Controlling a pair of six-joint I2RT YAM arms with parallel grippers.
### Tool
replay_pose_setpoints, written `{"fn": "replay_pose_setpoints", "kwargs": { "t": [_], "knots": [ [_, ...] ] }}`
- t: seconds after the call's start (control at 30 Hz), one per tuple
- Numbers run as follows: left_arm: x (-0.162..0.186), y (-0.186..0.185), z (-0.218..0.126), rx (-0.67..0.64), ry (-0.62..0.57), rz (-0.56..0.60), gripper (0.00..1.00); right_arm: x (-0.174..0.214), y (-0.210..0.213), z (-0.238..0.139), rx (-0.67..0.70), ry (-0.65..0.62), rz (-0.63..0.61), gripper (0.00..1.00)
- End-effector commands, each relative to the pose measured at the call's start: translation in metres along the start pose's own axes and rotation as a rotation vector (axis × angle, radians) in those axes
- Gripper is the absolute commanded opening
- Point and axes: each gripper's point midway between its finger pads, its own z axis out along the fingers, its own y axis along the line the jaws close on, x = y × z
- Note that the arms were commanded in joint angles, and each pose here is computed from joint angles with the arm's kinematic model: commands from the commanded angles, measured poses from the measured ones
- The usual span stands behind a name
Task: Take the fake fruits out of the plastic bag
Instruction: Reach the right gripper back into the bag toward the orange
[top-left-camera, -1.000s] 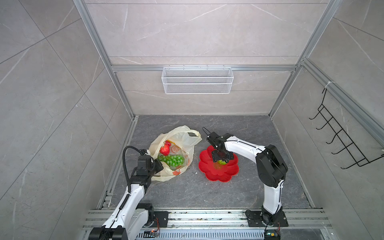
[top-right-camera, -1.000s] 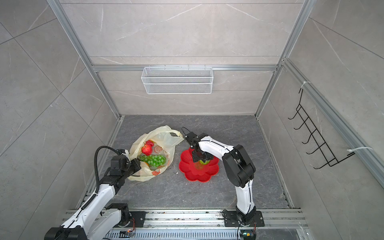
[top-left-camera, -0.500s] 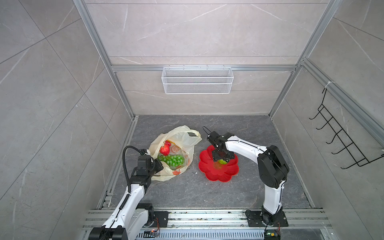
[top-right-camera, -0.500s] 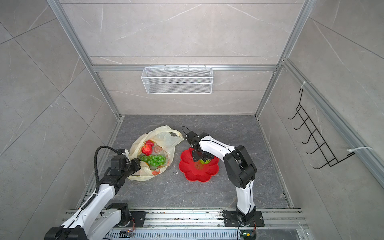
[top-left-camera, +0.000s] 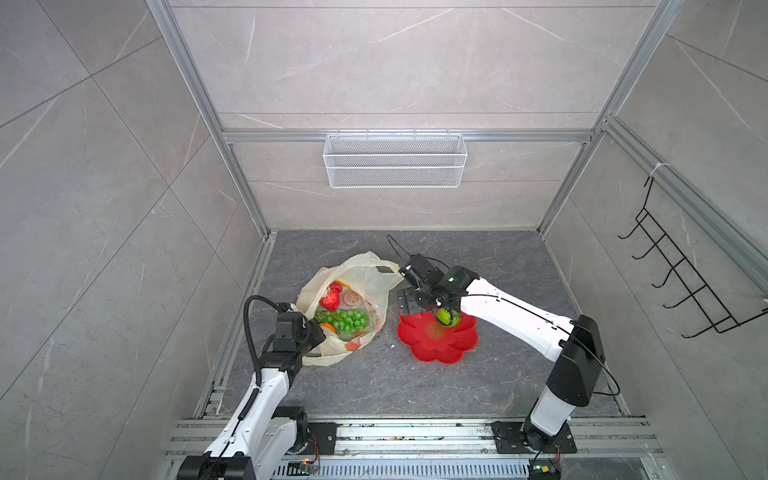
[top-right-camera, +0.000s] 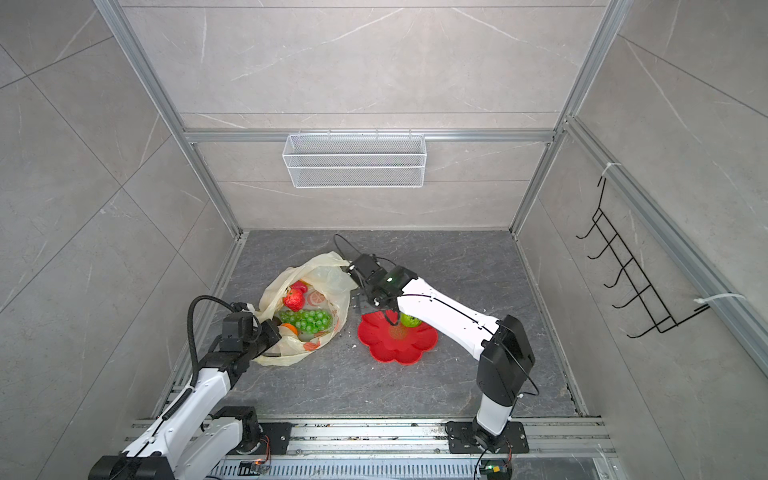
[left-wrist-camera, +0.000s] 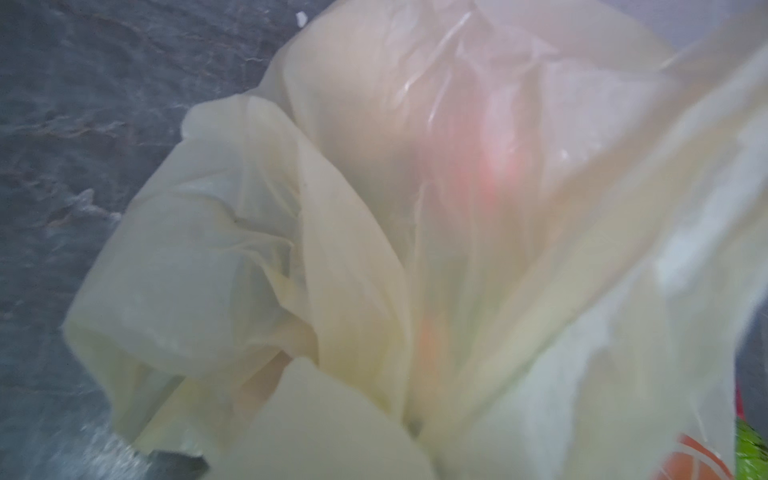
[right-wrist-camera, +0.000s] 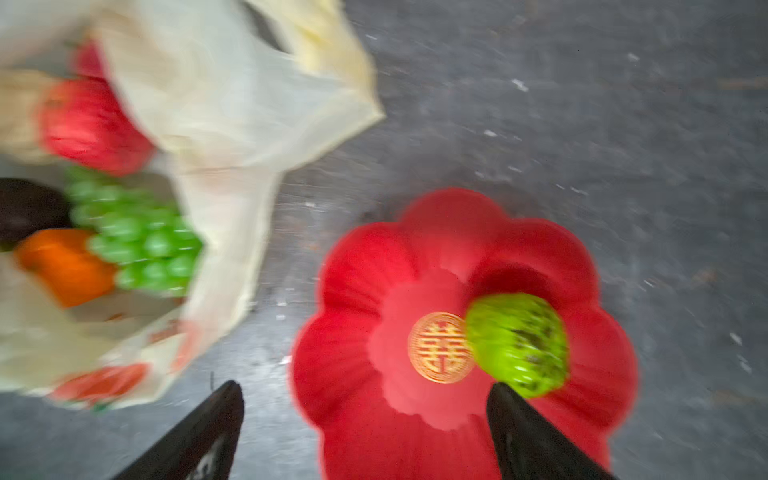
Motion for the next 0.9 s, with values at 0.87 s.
{"fn": "replay_pose_setpoints", "kwargs": {
  "t": [0.87],
  "knots": [
    [0.048, 0.040, -0.018, -0.161, 0.140, -0.278, 0.47, 0.127, 0.177, 0.122, -0.196, 0.143, -0.244, 0.65]
  ]
}}
